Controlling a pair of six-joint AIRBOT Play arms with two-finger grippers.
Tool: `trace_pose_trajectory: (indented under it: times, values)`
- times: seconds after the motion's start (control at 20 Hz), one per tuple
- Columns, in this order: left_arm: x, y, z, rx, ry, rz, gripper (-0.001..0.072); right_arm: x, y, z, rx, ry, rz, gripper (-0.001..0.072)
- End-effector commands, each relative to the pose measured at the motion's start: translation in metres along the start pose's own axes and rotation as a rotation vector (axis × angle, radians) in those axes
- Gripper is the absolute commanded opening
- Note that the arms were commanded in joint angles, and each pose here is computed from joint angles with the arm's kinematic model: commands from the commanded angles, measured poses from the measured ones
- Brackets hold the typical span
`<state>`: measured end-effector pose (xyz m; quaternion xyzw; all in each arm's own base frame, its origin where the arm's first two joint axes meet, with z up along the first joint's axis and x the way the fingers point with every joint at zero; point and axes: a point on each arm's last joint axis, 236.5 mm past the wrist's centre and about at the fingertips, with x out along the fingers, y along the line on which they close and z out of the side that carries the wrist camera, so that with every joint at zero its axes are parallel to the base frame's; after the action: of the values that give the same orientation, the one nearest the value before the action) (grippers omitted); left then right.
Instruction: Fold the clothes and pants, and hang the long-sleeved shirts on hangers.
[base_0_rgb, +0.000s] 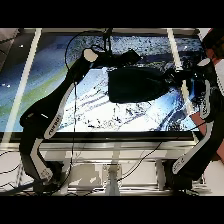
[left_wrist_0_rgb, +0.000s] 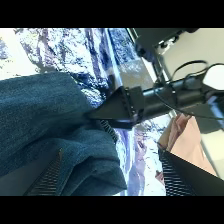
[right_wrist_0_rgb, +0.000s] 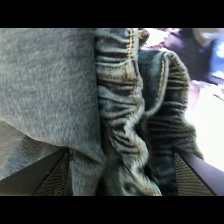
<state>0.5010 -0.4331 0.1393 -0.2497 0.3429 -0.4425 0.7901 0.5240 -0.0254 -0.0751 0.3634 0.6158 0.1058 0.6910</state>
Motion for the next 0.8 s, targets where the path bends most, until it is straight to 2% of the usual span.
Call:
trace_pose_trajectory:
  times: [0.0,0.15,0.35,0.4,0.5,0.65,0.7,0.75]
  values:
    - [0.000,0.000,0.000,0.000,-0.001,0.000,0.0696,0.025,0.015,-0.013,0.038,0.089,0.147,0.0681]
    - [0.000,0.000,0.000,0.001,-0.001,0.001,0.0696,0.051,0.042,-0.039,0.040,0.213,0.272,0.0681]
    - [-0.001,0.001,0.001,0.000,-0.002,0.001,0.0696,0.088,0.075,-0.059,-0.066,0.255,0.270,0.0673]
    - [-0.001,0.001,0.001,0.000,-0.002,0.001,0.0696,0.097,0.085,-0.060,-0.083,0.246,0.270,0.0562]
    - [-0.001,0.001,0.001,0.028,-0.001,0.001,0.0696,0.105,0.109,-0.062,-0.095,0.235,0.308,0.0056]
    - [-0.010,-0.003,-0.008,0.204,0.059,-0.023,0.0685,0.087,0.142,-0.055,-0.163,0.177,0.406,0.0036]
    - [-0.019,-0.003,-0.011,0.247,0.091,-0.037,0.0574,0.071,0.151,-0.048,-0.193,0.132,0.421,0.0035]
    - [-0.029,-0.001,-0.012,0.279,0.120,-0.048,0.0398,0.053,0.158,-0.036,-0.220,0.069,0.421,0.0035]
